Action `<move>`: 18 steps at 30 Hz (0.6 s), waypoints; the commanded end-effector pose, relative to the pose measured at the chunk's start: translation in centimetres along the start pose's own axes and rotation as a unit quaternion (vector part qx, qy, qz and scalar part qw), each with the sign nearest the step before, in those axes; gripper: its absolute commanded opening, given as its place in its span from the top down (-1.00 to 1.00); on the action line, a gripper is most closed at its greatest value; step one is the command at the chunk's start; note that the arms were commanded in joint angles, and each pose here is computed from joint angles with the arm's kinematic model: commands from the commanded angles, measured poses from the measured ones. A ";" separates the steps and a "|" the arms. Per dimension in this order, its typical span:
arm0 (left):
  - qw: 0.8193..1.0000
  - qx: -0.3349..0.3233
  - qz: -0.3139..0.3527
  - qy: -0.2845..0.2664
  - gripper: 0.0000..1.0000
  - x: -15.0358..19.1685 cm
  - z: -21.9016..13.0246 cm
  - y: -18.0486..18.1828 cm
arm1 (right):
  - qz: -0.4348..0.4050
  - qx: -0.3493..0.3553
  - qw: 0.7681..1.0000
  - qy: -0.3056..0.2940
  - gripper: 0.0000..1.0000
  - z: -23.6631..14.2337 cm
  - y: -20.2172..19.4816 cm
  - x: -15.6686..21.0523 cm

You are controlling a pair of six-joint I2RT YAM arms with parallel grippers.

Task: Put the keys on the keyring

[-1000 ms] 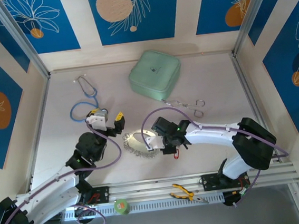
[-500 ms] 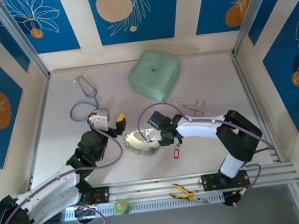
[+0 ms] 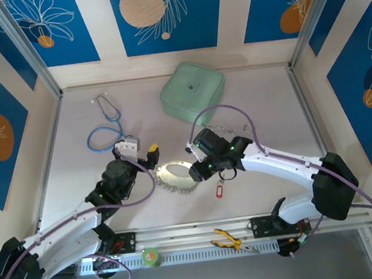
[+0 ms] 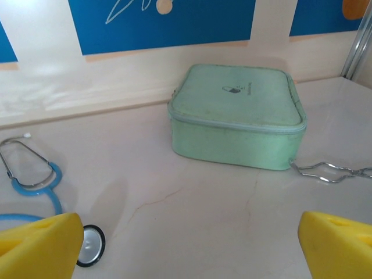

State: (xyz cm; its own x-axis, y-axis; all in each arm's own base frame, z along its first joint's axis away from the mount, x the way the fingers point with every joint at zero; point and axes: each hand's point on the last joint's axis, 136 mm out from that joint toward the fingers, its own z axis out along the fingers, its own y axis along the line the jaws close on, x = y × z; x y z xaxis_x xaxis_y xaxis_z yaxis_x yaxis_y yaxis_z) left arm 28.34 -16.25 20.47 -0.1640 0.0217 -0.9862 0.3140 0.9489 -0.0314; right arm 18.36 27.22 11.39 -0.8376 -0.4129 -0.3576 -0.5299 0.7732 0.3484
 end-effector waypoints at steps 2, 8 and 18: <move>1.000 0.001 -0.028 -0.008 -0.89 -1.1 0.7 -0.2 | 0.227 -0.031 0.970 0.080 0.34 0.3 1.3 3.0; 0.999 0.015 -0.042 -0.012 -0.88 -1.3 1.0 -0.8 | 0.310 -0.037 0.943 0.111 0.42 2.3 -0.3 3.7; 0.999 0.022 -0.043 -0.013 -0.86 -1.2 0.6 -0.9 | 0.322 -0.015 0.936 0.142 0.44 5.2 -1.6 4.1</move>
State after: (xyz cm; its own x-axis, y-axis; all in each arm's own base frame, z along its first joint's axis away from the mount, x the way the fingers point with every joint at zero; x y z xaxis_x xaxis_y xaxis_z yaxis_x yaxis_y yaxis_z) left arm 28.64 -17.14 19.33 -0.2153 -0.0082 -0.9765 0.3295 0.9407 -0.0805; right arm 16.76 26.61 5.34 -0.9914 0.0079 0.1305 0.0645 0.8978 0.4357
